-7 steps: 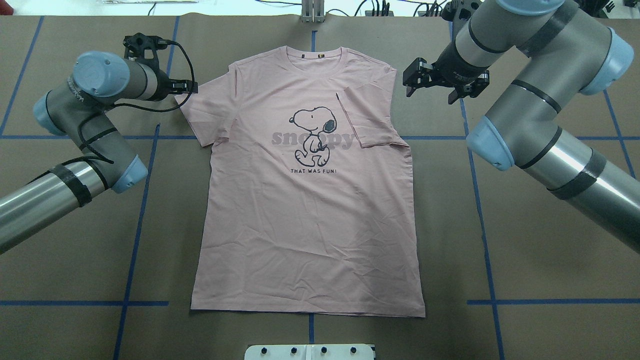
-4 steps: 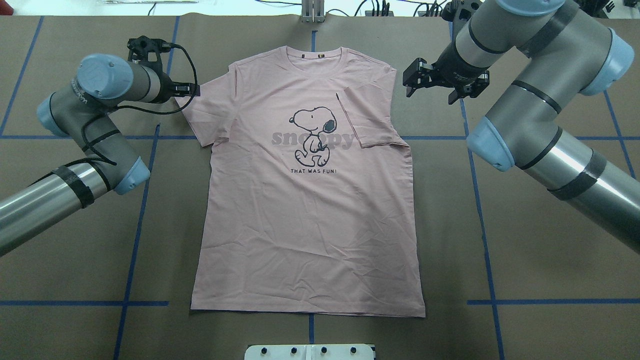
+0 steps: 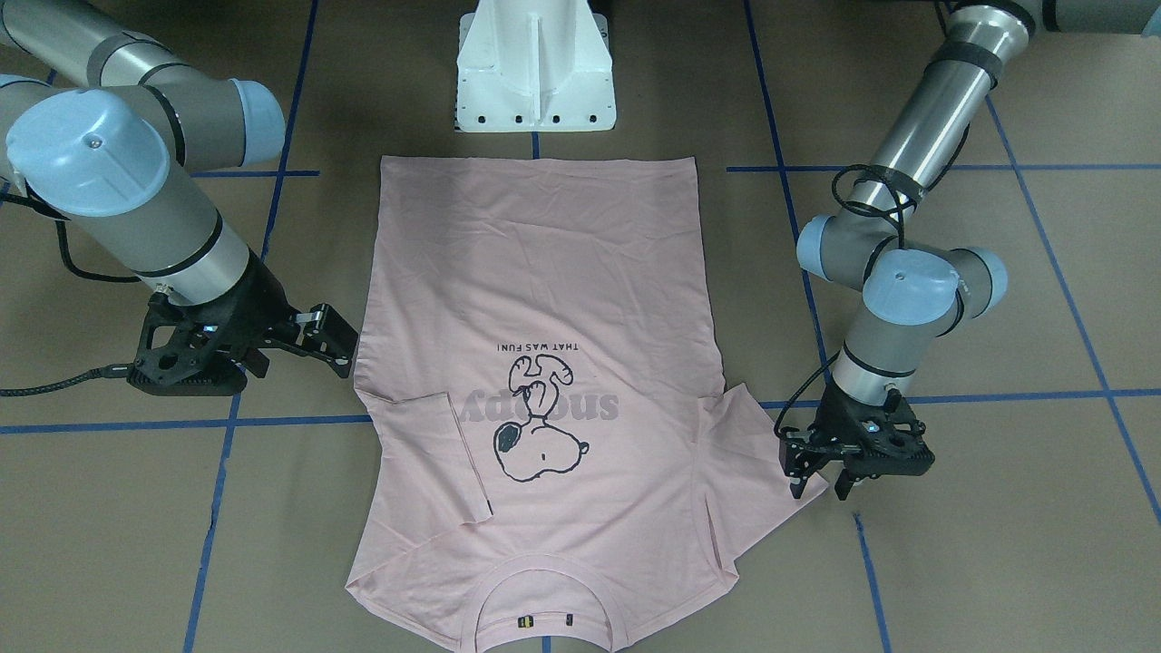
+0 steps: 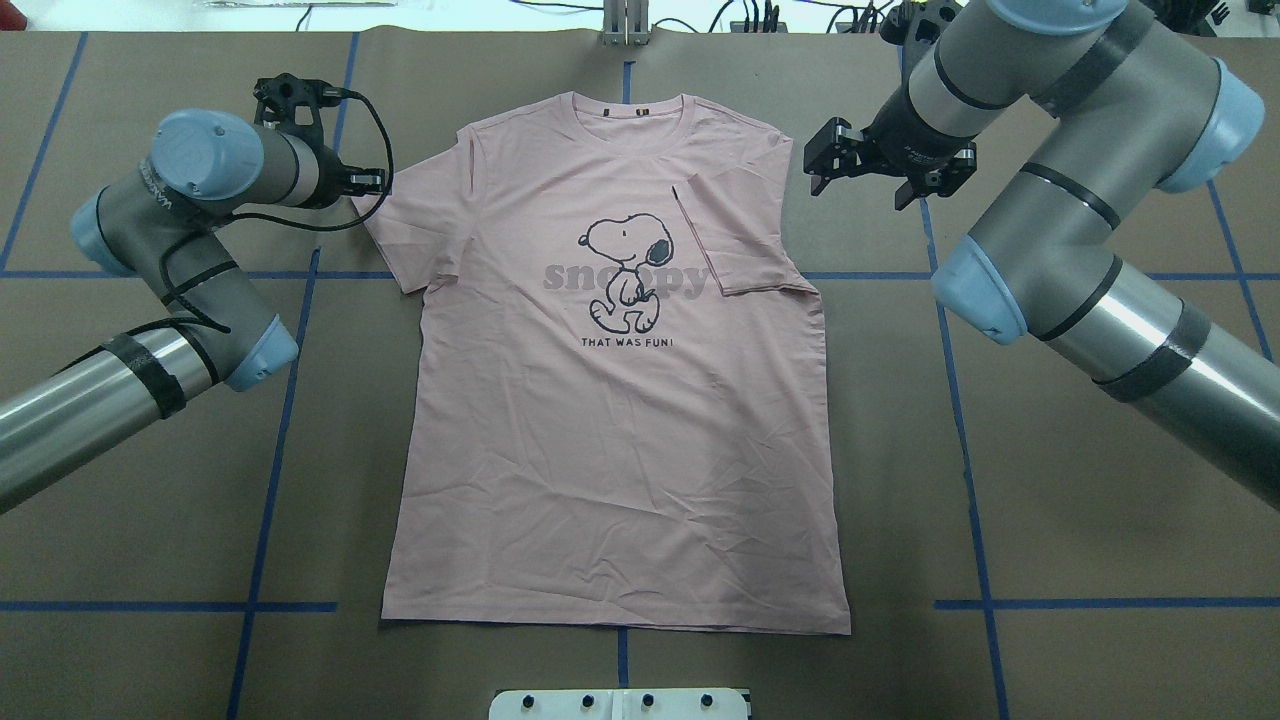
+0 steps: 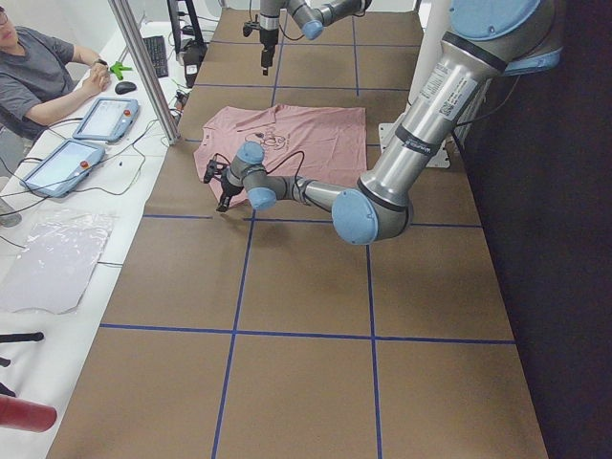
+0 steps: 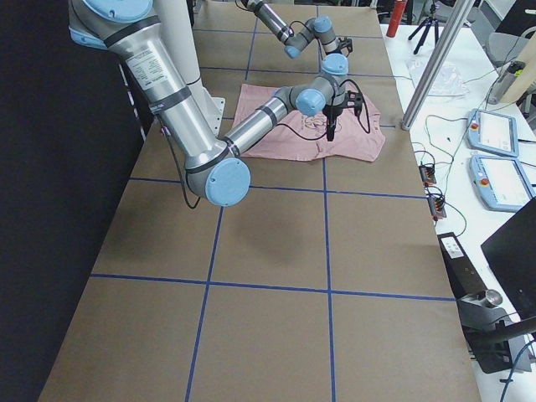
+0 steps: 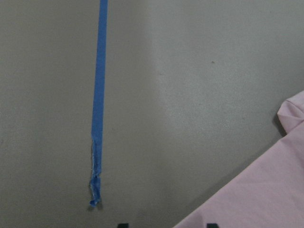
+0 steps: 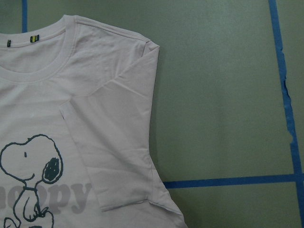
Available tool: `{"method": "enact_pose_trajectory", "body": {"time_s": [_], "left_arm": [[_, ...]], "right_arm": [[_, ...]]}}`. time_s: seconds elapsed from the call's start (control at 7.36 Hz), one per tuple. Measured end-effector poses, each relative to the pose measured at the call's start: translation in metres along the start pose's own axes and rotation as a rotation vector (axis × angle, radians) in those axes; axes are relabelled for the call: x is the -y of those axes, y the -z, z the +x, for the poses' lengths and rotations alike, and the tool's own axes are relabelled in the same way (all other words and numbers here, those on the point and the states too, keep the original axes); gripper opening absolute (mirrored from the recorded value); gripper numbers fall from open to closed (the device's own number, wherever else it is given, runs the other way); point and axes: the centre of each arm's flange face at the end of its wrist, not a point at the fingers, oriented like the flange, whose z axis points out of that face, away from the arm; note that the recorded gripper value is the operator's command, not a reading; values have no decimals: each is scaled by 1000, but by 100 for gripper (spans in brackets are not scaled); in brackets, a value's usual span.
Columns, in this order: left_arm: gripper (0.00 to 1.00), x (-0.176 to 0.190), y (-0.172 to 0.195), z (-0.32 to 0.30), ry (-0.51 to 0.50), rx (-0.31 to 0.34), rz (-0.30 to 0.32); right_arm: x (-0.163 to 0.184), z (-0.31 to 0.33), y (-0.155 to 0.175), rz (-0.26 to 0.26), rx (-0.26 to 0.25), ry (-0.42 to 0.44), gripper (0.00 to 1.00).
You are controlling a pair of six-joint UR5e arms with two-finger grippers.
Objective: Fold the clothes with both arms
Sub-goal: 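Release the sleeve and raise the right gripper while the left arm approaches, then grasp the sleeve nearest the left gripper and fold it inward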
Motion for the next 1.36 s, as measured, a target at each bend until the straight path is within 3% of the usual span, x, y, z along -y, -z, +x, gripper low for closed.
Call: {"method": "enact_pose_trajectory", "body": {"time_s": [0.14,0.81,1.09,1.36], "left_arm": [[0,0,0,0,-1,-1,0],[0,8,19,18,-2,-31,14],[0,16,48,67,53,-66,-9],[0,24,52,166,190,-103,-57]], "right_arm": [[0,0,0,-1,0,0,100],[0,-1,0,1,2,1,100],[0,-2,2,3,5,0,100],[-1,0,2,4,5,0,100]]}}
